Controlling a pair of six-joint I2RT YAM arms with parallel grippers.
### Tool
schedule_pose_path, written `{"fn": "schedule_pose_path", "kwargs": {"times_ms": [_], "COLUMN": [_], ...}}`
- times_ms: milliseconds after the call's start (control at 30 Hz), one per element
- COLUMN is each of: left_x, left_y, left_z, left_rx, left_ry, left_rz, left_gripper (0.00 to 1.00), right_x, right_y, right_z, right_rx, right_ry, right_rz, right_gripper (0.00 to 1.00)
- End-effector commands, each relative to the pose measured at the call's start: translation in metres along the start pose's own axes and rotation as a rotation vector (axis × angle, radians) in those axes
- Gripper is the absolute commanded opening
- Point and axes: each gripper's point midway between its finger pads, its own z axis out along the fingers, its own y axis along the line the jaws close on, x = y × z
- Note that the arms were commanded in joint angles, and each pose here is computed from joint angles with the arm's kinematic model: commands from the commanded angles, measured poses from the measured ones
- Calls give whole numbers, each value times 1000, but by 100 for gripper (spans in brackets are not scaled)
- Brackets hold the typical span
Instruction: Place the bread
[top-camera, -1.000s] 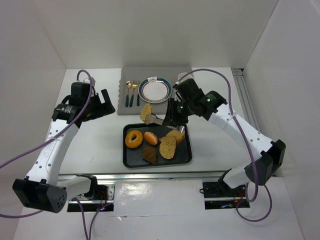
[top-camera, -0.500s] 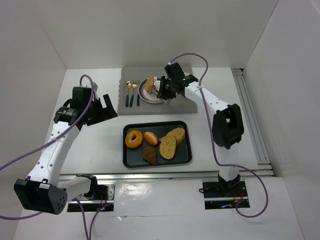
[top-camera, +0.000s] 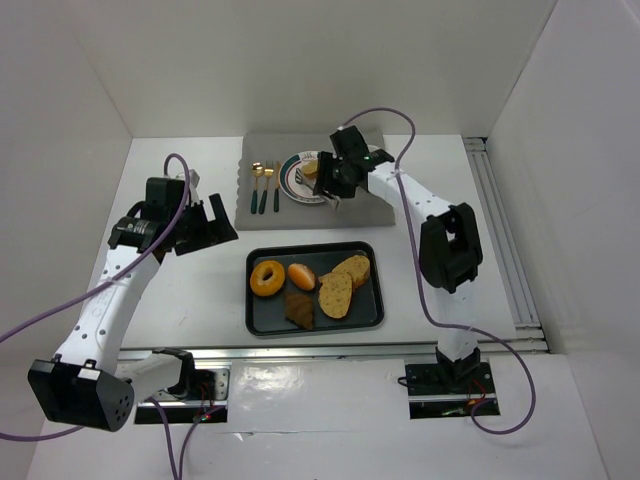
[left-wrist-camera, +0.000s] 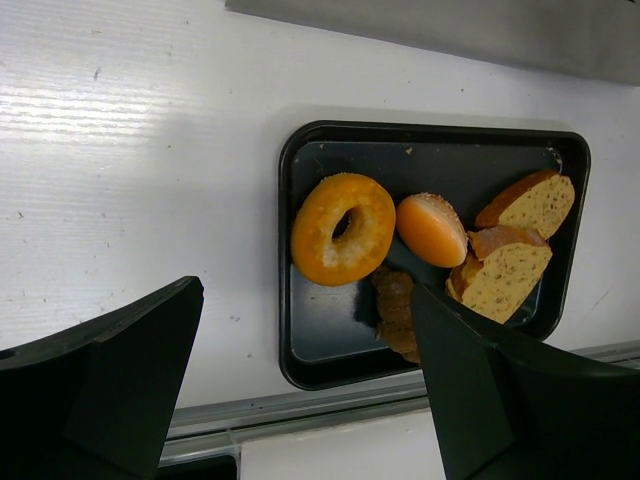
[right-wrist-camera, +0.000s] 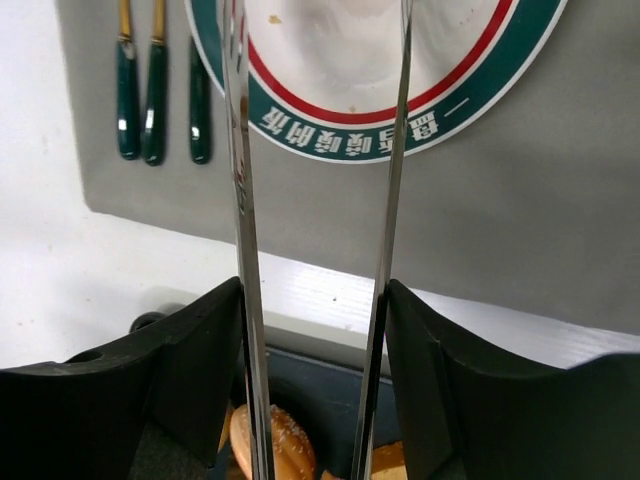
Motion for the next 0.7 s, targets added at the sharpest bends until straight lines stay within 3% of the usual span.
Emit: {"fn": "schedule_pose_path", "kwargs": {"times_ms": [0,200,367,667], "left_x": [-4,-4,0,2], "left_y": [-6,-6,-5,-7], "left_z": [-6,-6,-4,-2], "left_rx": [38,38,44,51], "left_ry": [-25,-25,-11,-9], "left_rz": [19,19,18,25], "left_gripper": [98,98,98,96], "right_x": [-41,-20,19,165], "right_y": [28,37,34,40], "right_z": [-57,-102,-152,-214], "right_rx": [-71,-69,-92,-219], "right_ry": [-149,-157,-153,124], "right_rz": [-19,-67,-105,-306], "right_gripper": [63,61,52,49]}}
